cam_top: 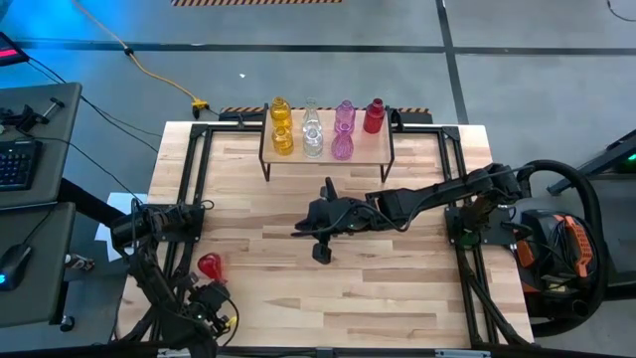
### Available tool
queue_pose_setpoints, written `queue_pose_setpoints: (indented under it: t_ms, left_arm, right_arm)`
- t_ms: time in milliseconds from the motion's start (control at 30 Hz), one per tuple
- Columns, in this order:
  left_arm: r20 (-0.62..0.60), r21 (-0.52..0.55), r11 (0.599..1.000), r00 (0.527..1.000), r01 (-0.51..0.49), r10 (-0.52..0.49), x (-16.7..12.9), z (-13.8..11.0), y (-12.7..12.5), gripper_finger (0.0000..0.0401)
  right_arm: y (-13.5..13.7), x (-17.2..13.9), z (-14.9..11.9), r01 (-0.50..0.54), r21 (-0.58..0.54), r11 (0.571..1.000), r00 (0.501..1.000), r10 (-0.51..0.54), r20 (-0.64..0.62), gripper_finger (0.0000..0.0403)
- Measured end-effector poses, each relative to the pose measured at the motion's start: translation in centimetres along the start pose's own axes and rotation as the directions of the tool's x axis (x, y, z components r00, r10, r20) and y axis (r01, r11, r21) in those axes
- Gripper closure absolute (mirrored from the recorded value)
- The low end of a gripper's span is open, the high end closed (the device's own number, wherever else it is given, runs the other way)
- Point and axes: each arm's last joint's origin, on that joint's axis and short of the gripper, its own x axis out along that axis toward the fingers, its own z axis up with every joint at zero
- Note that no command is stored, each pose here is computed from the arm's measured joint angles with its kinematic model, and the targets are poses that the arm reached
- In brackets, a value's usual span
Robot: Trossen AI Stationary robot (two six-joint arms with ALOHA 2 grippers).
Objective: Sort vases onto shelf
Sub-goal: Put the red vase on the shelf aligned with the other red vase
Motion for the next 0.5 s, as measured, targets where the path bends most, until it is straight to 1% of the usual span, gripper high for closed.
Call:
queue_pose_setpoints:
  t_ms: [100,200,267,367,433,500]
  left_arm:
    - [-0.041,-0.006,1.0,0.999,0.018,-0.018,1.2,-0.3,-0.1,0.0351]
    - [-0.103,-0.016,0.998,0.993,0.057,-0.059,2.2,-0.6,-0.2,0.0335]
    - [-0.143,-0.032,0.998,0.988,0.049,-0.053,2.5,-0.6,-0.1,0.0323]
    - [-0.175,-0.079,0.996,0.984,0.033,-0.046,1.9,-0.2,0.0,0.0306]
    - [-0.179,-0.086,0.996,0.983,0.03,-0.045,1.1,-0.2,0.4,0.0298]
    - [-0.153,-0.094,0.995,0.987,0.043,-0.057,0.1,0.1,1.2,0.0291]
  right_arm:
    - [0.0,0.0,0.0,0.002,0.0,1.0,1.0,-0.002,0.001,0.0395]
    - [0.0,0.0,0.0,0.003,0.0,1.0,1.0,-0.003,0.001,0.0383]
    - [0.0,0.0,0.0,0.003,0.0,1.0,1.0,-0.003,0.001,0.0373]
    - [-0.1,0.0,0.0,0.014,0.0,1.0,1.0,-0.014,0.004,0.0357]
    - [-0.2,0.0,0.0,0.026,0.001,1.0,1.0,-0.026,0.007,0.0347]
    - [-0.3,0.0,0.1,0.03,0.003,1.0,1.0,-0.03,0.008,0.0339]
